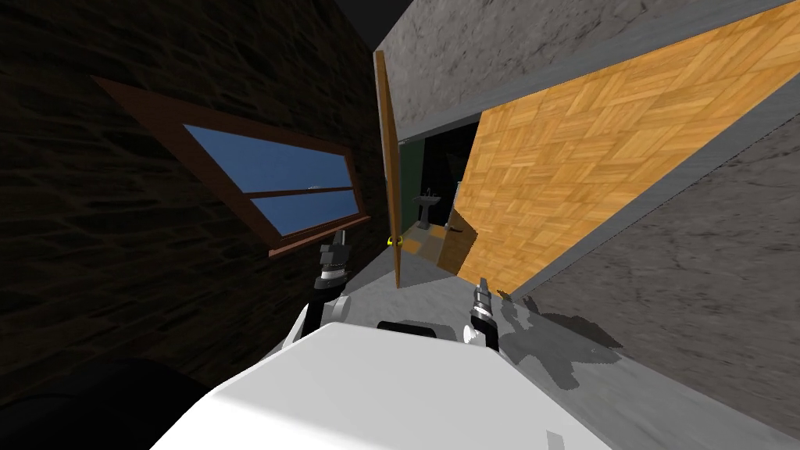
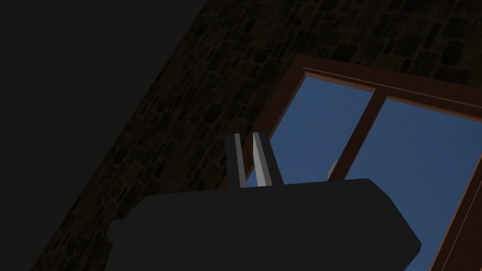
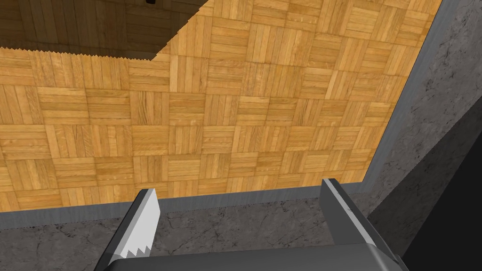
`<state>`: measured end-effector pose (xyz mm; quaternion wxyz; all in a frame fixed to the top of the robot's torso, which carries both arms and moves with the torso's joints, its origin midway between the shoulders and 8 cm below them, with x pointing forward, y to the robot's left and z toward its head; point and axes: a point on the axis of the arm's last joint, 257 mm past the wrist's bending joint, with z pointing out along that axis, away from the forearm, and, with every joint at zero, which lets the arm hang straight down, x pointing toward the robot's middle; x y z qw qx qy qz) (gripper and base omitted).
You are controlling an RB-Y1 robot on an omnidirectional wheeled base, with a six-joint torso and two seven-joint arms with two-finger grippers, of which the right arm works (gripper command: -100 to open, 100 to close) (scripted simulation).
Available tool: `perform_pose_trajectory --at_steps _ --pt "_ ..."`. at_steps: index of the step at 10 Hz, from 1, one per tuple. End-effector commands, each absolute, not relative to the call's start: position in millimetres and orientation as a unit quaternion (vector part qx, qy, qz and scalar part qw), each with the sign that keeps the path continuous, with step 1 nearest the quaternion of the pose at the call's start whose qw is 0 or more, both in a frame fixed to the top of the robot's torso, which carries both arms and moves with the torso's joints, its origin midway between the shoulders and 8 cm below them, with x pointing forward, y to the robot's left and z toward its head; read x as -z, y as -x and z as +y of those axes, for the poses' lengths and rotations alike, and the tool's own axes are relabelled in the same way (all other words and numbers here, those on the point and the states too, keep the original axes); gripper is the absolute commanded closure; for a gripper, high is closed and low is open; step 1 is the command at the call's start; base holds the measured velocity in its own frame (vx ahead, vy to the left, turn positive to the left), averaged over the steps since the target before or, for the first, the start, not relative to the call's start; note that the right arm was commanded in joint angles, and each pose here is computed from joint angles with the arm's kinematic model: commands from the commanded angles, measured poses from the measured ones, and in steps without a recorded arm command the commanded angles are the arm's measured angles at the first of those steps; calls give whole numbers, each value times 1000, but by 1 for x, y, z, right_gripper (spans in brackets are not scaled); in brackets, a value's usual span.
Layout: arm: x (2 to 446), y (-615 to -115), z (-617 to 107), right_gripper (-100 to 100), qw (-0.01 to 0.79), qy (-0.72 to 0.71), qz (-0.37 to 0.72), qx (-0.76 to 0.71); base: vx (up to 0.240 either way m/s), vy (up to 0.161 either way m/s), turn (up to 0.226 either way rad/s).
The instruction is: Pull the door open
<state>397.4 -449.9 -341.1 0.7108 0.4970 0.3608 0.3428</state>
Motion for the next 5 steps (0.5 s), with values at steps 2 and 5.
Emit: perform_pose_trajectory --at_steps 2,5 --pt "343 -396 -446 -100 708 -498 361 -347 169 -98 -17" --pt "346 -395 -441 -100 705 -499 362 -352 183 -78 -18"
